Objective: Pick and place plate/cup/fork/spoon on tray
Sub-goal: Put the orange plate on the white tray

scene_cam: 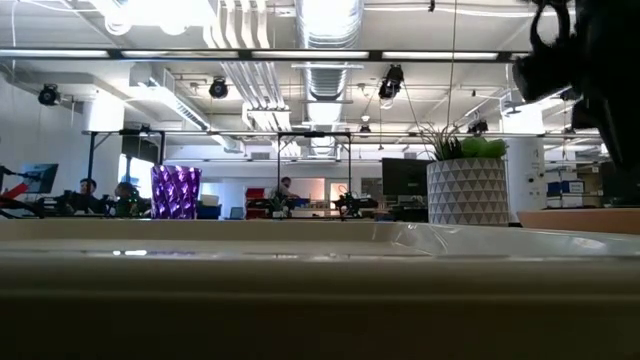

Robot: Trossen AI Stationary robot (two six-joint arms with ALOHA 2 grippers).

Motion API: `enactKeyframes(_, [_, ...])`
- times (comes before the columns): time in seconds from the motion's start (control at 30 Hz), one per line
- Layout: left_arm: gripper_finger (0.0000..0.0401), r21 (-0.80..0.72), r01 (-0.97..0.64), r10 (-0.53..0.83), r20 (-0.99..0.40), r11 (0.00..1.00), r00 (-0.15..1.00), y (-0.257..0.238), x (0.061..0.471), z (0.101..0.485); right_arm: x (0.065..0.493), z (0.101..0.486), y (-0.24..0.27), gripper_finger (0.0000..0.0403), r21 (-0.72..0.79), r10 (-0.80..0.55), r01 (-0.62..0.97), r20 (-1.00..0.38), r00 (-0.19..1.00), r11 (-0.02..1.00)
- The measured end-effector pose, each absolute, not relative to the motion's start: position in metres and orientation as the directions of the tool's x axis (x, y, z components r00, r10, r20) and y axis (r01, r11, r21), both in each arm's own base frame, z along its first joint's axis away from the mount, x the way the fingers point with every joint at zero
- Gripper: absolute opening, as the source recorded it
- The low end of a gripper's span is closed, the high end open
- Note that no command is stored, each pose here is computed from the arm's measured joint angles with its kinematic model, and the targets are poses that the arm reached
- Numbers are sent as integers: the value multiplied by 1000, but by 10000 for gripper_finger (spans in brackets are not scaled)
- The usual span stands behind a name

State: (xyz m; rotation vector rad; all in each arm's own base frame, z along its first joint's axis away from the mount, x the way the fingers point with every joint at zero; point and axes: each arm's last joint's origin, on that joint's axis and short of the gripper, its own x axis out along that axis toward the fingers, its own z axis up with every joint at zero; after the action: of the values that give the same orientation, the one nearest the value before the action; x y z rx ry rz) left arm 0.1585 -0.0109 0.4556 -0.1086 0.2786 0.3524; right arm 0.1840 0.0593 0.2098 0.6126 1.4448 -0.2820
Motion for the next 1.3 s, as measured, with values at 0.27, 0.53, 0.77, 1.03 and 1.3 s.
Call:
enactKeyframes(0.27, [0, -81, -357, 324, -272, 931, 906, -11, 161, 457, 147, 198, 35, 116, 313, 217, 572, -949, 230, 758])
enactKeyframes(0.53, [0, -95, -355, 323, -248, 930, 913, -12, 164, 459, 129, 177, 29, 116, 347, 234, 561, -935, 266, 751])
enactKeyframes(0.77, [0, -97, -354, 323, -245, 930, 914, -12, 168, 459, 129, 158, 30, 116, 409, 273, 531, -908, 318, 742])
enactKeyframes(1.03, [0, -94, -355, 323, -250, 930, 913, -13, 171, 458, 131, 142, 30, 116, 433, 281, 515, -894, 348, 740])
enactKeyframes(1.3, [0, -104, -352, 322, -233, 930, 918, -13, 174, 459, 126, 128, 29, 103, 419, 268, 536, -902, 338, 733])
